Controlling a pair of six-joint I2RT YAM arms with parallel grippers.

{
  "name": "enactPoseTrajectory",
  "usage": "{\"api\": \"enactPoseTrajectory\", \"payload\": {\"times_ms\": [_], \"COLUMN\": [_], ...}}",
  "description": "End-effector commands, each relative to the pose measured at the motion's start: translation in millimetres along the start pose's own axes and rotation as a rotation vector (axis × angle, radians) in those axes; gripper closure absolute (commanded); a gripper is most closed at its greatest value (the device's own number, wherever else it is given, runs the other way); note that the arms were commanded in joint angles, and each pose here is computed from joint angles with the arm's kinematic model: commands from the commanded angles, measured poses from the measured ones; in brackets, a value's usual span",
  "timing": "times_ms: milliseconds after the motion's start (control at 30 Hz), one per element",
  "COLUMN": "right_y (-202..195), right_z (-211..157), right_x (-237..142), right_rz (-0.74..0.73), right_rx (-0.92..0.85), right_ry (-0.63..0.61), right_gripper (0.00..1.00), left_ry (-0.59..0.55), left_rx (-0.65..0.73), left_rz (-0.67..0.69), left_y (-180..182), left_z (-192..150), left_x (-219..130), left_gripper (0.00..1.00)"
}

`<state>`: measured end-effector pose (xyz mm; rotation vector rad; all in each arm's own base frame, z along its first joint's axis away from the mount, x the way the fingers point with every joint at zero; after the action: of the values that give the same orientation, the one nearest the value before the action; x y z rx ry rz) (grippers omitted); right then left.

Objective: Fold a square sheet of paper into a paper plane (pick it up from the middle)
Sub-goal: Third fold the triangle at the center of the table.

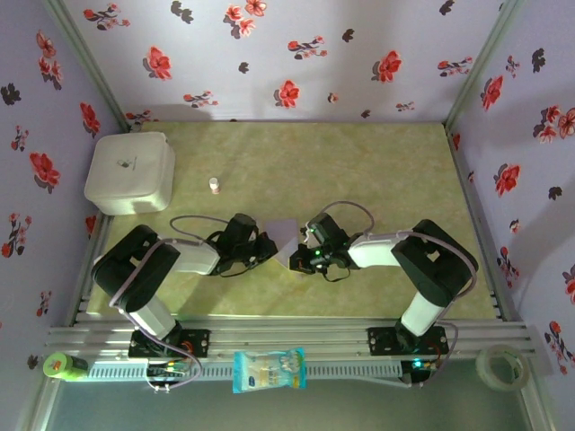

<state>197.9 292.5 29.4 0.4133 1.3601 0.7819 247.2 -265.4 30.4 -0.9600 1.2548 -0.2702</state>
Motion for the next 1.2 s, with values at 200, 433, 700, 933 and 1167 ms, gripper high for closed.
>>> {"api": "enactPoseTrajectory", "payload": {"times_ms": [200, 433, 700, 933, 1167], "right_y": [-44, -41, -37, -38, -37], "right_z": [-34, -32, -28, -27, -26], "right_x": [4, 4, 2, 3, 3], "right_rz": [-0.153, -0.147, -0.139, -0.143, -0.142], "right_rx": [0.075, 0.067, 0.062, 0.064, 0.062], "right_ry": [0.103, 0.1, 0.094, 0.095, 0.095], "right_gripper": [1.0, 1.0, 0.99, 0.98, 0.98], "left_ry": [-0.081, -0.07, -0.066, -0.08, -0.026], "left_rx": [-0.014, 0.042, 0.089, 0.124, 0.195], "left_rz": [0.12, 0.057, 0.005, -0.003, -0.044], "left_y": [34, 3, -15, -23, -38], "left_z": [25, 24, 9, 4, -7], "left_x": [-14, -24, -25, -23, -14], "left_gripper": [1.0, 0.98, 0.96, 0.9, 0.9]}}
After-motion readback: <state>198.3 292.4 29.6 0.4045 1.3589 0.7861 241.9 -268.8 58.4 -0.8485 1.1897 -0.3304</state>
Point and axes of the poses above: each hand's point on the last joint's axis, 136 mm out from that joint toward the fingers, its own x axis out along the fingers, its own y axis along the line the jaws close on, z = x × y, the point moved 2 cm from there along -x, back along the fingers, and after that the axes turned 11 degrees about -x, right-handed, at the moved point
